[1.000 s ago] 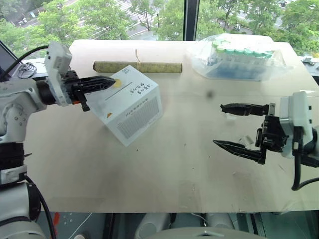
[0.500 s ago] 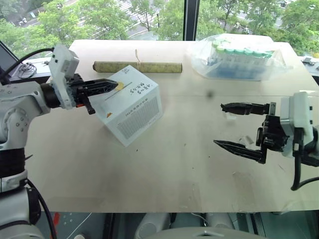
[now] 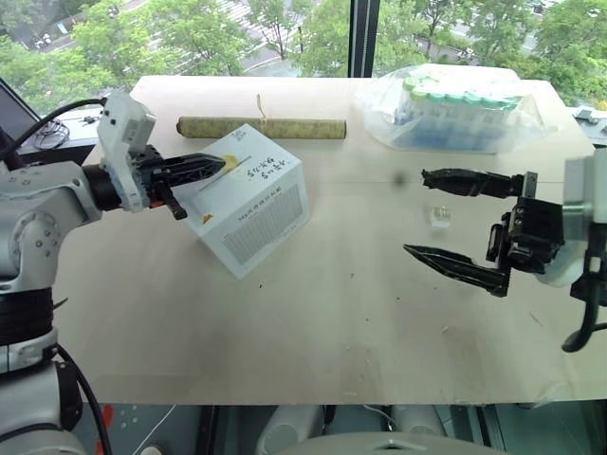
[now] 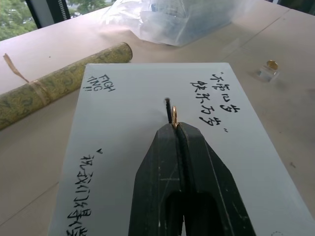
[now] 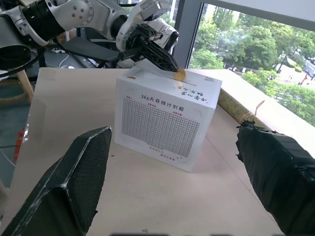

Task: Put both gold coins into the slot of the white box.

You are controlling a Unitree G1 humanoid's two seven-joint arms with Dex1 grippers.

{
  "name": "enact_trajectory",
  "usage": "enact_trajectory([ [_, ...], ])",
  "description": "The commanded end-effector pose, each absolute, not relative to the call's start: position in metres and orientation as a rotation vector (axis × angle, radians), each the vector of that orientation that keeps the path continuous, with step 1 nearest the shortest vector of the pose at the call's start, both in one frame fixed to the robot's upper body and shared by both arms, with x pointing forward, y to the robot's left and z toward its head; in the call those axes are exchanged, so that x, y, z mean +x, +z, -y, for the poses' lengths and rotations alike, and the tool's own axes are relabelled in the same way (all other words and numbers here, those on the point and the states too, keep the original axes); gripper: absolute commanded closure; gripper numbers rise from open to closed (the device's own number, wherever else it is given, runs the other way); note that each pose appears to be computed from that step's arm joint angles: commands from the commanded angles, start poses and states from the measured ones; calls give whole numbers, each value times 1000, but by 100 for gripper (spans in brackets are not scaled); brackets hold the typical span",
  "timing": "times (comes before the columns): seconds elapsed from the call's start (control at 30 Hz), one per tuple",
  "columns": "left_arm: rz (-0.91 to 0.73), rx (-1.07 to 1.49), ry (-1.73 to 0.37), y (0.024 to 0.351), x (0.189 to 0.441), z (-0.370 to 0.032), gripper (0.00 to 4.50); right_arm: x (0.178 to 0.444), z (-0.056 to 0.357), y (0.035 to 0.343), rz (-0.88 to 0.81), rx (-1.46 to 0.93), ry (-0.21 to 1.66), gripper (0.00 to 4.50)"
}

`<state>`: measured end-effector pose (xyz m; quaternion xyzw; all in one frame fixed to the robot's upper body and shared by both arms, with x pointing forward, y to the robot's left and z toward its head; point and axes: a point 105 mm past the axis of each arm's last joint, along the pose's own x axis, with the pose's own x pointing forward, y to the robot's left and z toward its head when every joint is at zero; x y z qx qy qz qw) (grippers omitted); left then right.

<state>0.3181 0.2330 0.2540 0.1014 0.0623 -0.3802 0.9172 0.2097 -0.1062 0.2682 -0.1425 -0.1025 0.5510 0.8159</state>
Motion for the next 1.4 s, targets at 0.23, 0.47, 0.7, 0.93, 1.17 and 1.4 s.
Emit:
enact_trajectory([
  [0.23, -77, 226, -787, 268, 311, -231, 450, 206, 109, 281, 285, -331, 1157, 12],
  [0.47, -93, 227, -793, 265, 310, -231, 450, 205, 108, 281, 289, -337, 1158, 12],
  [0.7, -106, 233, -783, 261, 310, -233, 450, 205, 108, 282, 295, -339, 1152, 12],
  [0.93, -116, 197, -788, 260, 310, -233, 395, 204, 108, 282, 295, -341, 1149, 0],
  [1.17, -9, 90, -882, 288, 293, -229, 243, 219, 114, 260, 151, -316, 1075, 0],
  [1.4, 10, 33, -1190, 302, 251, -179, 243, 290, 143, 206, -157, -328, 657, 0],
])
